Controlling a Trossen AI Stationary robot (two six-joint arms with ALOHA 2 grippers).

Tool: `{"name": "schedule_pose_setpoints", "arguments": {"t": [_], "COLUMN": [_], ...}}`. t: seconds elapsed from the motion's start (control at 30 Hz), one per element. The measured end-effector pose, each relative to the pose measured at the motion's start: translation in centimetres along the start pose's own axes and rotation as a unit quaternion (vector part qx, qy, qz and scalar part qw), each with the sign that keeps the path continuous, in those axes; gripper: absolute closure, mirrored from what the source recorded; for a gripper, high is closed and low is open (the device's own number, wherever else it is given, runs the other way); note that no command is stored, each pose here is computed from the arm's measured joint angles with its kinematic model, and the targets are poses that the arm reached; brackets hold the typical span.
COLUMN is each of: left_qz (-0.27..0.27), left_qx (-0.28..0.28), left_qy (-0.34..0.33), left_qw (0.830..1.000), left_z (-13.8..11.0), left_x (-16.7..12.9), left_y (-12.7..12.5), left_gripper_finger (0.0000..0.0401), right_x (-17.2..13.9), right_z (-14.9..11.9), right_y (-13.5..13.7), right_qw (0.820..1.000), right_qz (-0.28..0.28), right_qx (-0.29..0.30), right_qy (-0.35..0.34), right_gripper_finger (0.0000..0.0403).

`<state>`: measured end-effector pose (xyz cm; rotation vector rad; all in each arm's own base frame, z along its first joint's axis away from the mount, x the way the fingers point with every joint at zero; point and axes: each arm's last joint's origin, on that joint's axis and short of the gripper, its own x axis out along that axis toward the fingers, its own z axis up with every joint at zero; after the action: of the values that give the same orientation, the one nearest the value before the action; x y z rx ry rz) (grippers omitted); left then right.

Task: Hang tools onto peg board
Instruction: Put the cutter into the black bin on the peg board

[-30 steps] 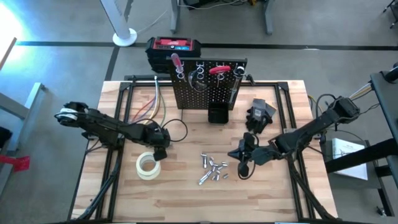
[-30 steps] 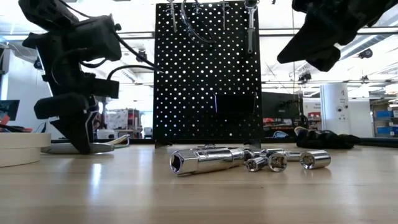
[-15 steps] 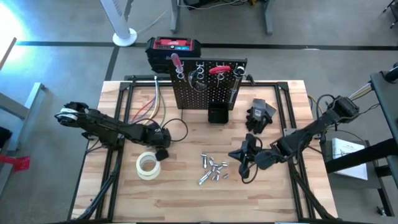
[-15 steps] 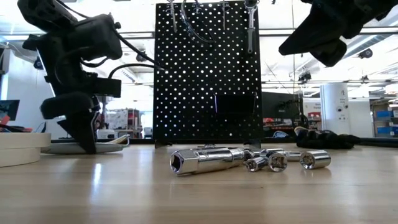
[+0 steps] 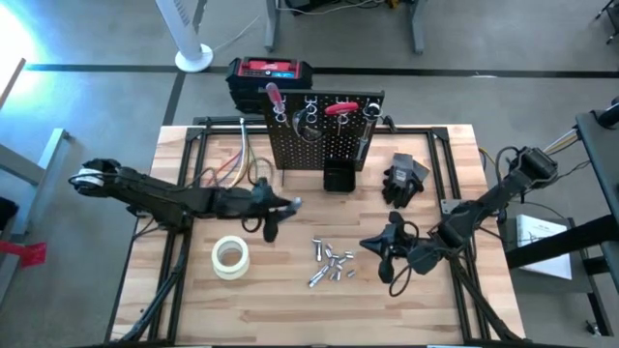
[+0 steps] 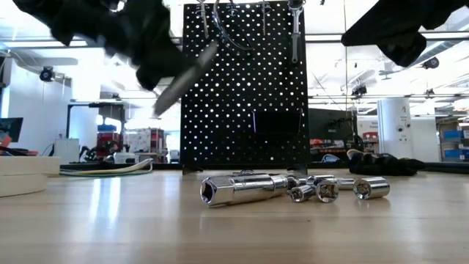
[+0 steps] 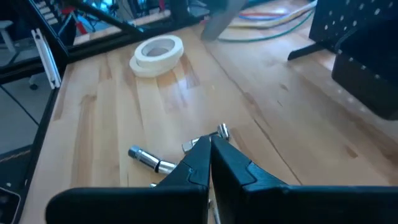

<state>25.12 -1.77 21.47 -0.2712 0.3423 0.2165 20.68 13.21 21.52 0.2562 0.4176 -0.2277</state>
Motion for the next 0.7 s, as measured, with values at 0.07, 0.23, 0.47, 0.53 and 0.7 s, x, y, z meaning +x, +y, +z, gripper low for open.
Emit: {"name": "schedule_pose_setpoints", "arguments": {"t": [0.07,0.23,0.47,0.53,0.7], "left_qz": [-0.017,-0.012,-0.013,-0.018,-0.023], "left_qx": [-0.032,-0.030,0.024,0.032,0.047], "left_qy": [-0.066,-0.091,-0.125,-0.152,-0.192], "left_qw": [0.997,0.995,0.992,0.988,0.980], "left_z": [1.3,2.2,3.8,4.5,5.3], "left_x": [0.2,1.2,3.4,4.0,5.3], "left_y": [-0.3,-0.4,-1.6,-2.0,-2.6], "left_gripper_finger": [0.0287,0.0287,0.0287,0.0287,0.0287], "right_x": [-0.3,-1.1,-2.3,-2.7,-3.6], "right_z": [0.1,-0.1,-0.8,-1.0,-1.6], "right_y": [0.1,0.5,1.3,1.6,2.1], "right_qw": [1.000,1.000,0.999,0.999,0.999], "right_qz": [0.002,0.005,0.003,0.002,0.008], "right_qx": [0.001,0.002,-0.001,-0.002,0.010], "right_qy": [-0.006,-0.016,-0.035,-0.042,-0.050], "right_gripper_finger": [0.0401,0.0401,0.0401,0.0401,0.0401]}}
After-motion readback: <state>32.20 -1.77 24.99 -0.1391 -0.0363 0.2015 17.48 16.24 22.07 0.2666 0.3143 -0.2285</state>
